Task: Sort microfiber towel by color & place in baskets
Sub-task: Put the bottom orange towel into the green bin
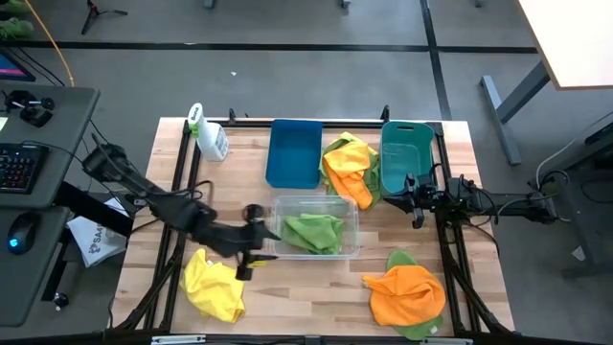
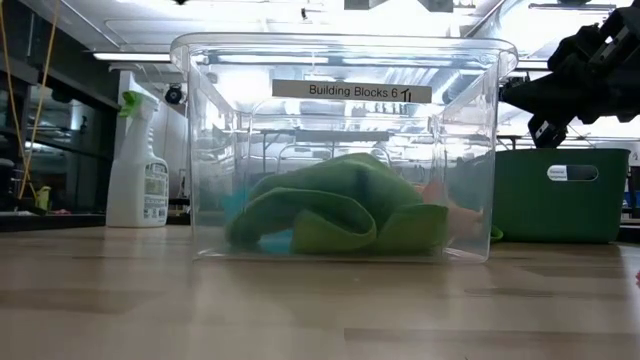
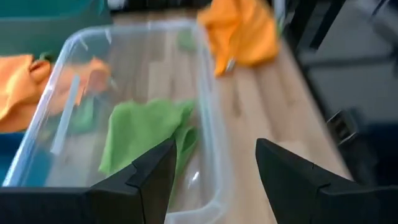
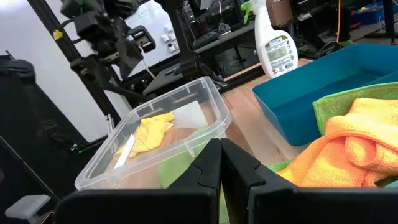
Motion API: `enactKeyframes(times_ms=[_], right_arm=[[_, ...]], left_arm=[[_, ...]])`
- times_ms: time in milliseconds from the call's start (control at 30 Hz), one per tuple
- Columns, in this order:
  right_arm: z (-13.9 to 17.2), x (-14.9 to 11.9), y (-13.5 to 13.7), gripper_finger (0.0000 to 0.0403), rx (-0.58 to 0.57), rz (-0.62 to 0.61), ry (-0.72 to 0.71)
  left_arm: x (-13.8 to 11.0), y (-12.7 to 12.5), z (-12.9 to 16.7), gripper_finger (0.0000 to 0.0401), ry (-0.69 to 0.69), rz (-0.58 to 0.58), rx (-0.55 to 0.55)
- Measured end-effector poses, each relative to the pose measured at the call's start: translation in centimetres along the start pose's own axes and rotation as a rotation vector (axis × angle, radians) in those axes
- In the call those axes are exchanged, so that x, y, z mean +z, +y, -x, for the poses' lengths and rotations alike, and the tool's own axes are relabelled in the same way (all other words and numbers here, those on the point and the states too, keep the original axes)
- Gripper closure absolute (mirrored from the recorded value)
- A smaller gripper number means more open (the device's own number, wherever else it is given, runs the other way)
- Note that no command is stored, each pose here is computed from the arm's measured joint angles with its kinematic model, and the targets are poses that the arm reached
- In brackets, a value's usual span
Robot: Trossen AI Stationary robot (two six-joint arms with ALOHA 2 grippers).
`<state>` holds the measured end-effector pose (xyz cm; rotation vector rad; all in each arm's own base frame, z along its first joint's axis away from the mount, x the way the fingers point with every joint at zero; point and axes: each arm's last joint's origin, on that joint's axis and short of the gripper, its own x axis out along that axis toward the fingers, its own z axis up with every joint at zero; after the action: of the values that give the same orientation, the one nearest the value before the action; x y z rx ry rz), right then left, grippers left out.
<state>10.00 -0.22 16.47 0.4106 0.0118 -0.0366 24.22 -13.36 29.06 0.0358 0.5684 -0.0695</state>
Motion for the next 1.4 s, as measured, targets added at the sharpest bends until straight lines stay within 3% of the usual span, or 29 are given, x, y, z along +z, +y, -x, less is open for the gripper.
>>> enactKeyframes(times_ms=[133, 233, 333, 467, 600, 667, 833, 933, 1067, 1200, 1400], right_arm=[[0.0, 0.0, 0.0, 0.0402, 0.000, 0.000, 0.000], [0.0, 0.1, 0.0, 0.0402, -0.009, 0.011, -0.010], [0.0, 0.3, -0.1, 0.0402, -0.050, -0.007, -0.047], [0.1, 1.1, 0.0, 0.0402, -0.075, -0.153, -0.163], [0.3, 2.3, 0.3, 0.0402, -0.092, -0.086, -0.305], [0.4, 2.9, 0.7, 0.0402, -0.037, -0.041, -0.357], [0.7, 4.4, 2.3, 0.0402, 0.279, 0.084, -0.453], [0.4, 4.8, 2.8, 0.0402, 0.351, 0.120, -0.493], [-1.3, 4.9, 3.2, 0.0402, 0.321, 0.128, -0.355], [-3.8, 6.1, 4.0, 0.0402, 0.237, 0.070, -0.088], [-6.2, 8.8, 6.0, 0.0384, -0.060, 0.030, 0.443]], left_arm=[[-0.9, -0.6, 2.0, 0.0192, -0.152, 0.051, -0.049], [-1.4, -1.0, 3.2, 0.0192, -0.231, 0.028, -0.056], [-1.9, -1.2, 3.6, 0.0192, -0.263, -0.015, -0.015], [-2.9, -1.1, 3.3, 0.0192, -0.253, -0.037, 0.057], [-3.5, -0.2, 2.6, 0.0192, -0.245, 0.030, 0.152], [-3.5, 0.4, 2.4, 0.0192, -0.245, 0.041, 0.206], [-2.9, 2.2, 1.7, 0.0192, -0.240, -0.009, 0.293], [-2.7, 3.2, 1.5, 0.0192, -0.233, -0.023, 0.327], [-2.6, 4.0, 1.1, 0.0192, -0.214, -0.041, 0.323], [-2.6, 4.5, 0.9, 0.0192, -0.197, -0.067, 0.329], [-2.8, 4.8, 0.8, 0.0192, -0.170, -0.082, 0.344]])
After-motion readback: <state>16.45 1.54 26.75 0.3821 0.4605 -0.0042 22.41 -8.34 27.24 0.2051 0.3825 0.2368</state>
